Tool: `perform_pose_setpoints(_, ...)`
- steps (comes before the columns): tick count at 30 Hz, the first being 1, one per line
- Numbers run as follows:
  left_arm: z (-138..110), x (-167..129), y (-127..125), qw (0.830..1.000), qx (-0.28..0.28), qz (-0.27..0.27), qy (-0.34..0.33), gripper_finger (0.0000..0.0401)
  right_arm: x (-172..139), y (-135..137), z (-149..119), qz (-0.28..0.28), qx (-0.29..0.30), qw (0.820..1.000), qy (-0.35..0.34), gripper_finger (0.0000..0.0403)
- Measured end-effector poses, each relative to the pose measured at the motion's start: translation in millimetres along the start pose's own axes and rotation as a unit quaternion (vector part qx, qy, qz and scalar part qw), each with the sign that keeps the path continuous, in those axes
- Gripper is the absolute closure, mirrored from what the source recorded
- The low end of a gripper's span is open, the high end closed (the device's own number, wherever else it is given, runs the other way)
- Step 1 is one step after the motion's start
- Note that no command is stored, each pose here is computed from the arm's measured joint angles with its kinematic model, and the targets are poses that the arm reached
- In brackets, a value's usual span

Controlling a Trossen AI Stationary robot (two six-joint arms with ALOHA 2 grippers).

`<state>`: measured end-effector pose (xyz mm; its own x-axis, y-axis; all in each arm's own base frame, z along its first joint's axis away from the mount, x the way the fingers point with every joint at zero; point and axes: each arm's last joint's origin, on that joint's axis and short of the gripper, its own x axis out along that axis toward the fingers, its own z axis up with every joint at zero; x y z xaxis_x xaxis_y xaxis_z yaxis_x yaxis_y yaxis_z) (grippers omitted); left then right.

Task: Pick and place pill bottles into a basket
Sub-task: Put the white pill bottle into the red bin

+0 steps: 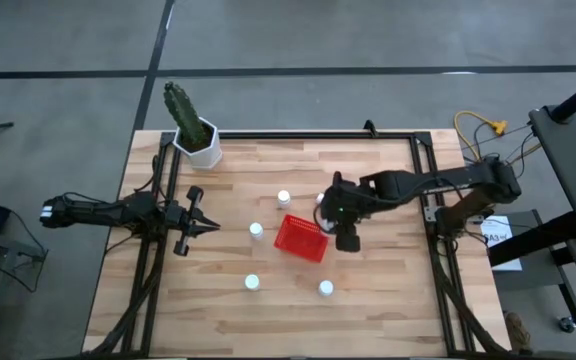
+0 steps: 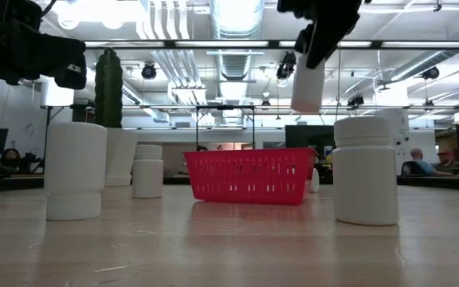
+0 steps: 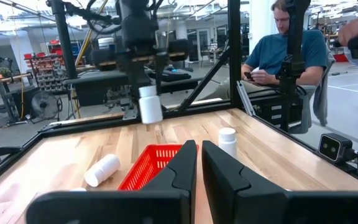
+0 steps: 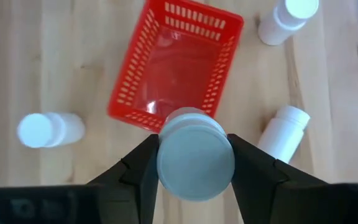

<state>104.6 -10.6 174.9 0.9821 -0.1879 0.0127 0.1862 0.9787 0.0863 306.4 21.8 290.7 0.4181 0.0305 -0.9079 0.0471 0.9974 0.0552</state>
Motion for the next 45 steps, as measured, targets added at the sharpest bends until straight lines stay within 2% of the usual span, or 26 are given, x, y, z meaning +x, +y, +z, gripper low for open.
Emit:
perform_pose_setpoints(10,-1,0,0,1.000,0.000,0.000,0.003,0.0391,44,-9,9,0.008,-0.016,0.999,0.044,0.0257)
perform_pose_setpoints(15,-1,0,0,1.000,0.000,0.000,0.003,0.0391,58,-7,13,0.033,-0.014,0.998,0.060,0.0257)
perform_pose_setpoints(22,-1,0,0,1.000,-0.001,-0.001,0.007,0.0391,65,-6,25,0.046,-0.025,0.997,0.052,0.0257)
perform_pose_setpoints(30,-4,2,0,1.000,-0.002,-0.002,0.019,0.0391,85,-6,24,0.044,-0.033,0.995,0.078,0.0257)
perform_pose_setpoints(45,-5,3,0,1.000,-0.003,-0.002,0.026,0.0391,88,-9,22,0.033,-0.031,0.995,0.084,0.0257)
